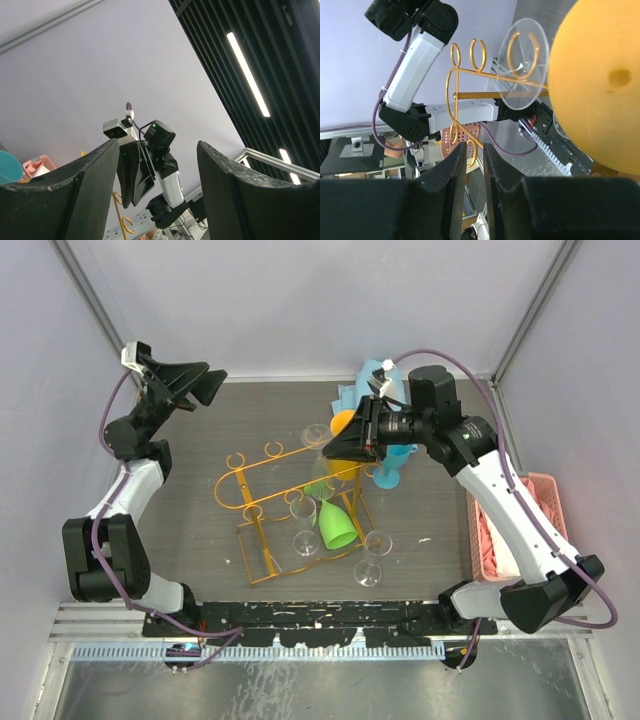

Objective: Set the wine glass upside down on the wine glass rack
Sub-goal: Turn the wine glass upside down at the wine rack.

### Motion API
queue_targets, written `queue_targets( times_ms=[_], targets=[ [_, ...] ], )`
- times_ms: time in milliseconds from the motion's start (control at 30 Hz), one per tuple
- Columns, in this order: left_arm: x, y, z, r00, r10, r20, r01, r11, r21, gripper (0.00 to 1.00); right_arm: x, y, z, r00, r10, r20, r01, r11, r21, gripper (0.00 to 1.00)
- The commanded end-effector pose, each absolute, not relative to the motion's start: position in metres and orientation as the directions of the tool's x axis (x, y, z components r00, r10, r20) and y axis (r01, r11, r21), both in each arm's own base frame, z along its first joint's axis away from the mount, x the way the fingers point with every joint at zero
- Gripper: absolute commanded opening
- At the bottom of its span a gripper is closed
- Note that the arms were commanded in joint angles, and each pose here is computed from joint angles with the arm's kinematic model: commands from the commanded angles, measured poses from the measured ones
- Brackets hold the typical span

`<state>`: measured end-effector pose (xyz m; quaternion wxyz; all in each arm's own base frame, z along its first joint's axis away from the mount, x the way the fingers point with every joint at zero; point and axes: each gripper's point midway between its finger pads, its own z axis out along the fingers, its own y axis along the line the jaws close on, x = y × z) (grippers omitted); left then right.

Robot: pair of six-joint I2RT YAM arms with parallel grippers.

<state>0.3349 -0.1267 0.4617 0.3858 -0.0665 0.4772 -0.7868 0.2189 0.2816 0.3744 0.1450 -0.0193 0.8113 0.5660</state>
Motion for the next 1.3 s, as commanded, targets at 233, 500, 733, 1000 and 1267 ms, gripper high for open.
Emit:
queue_targets(
  times_ms=[233, 500, 733, 1000, 1267],
  targets=[
    [0.318, -0.132, 0.479, -0.666, -0.649, -0.369, 0.628, -0.221, -0.746, 0.65, 0.202, 0.273, 0.482, -0.821, 0.194, -0.537, -0.498, 0.217, 0.84, 0.29],
    [0.342, -0.137, 0.45, -0.678, -0.628, -0.382, 0.569, -0.119, -0.814, 0.63, 0.214, 0.223, 0.504, -0.585, 0.318, -0.746, -0.554, 0.516, 0.654, 0.4],
    [0.37, -0.138, 0.406, -0.677, -0.626, -0.387, 0.437, 0.081, -0.896, 0.63, 0.223, 0.163, 0.464, -0.481, 0.385, -0.788, -0.336, 0.749, 0.571, 0.42],
    [0.376, -0.127, 0.352, -0.652, -0.532, -0.541, 0.29, 0.484, -0.826, 0.63, 0.219, 0.137, 0.411, -0.491, 0.383, -0.783, -0.206, 0.822, 0.531, 0.43],
    [0.388, -0.124, 0.291, -0.712, -0.407, -0.572, 0.249, 0.615, -0.748, 0.63, 0.224, 0.123, 0.385, -0.481, 0.413, -0.773, -0.104, 0.849, 0.518, 0.43]
  ],
)
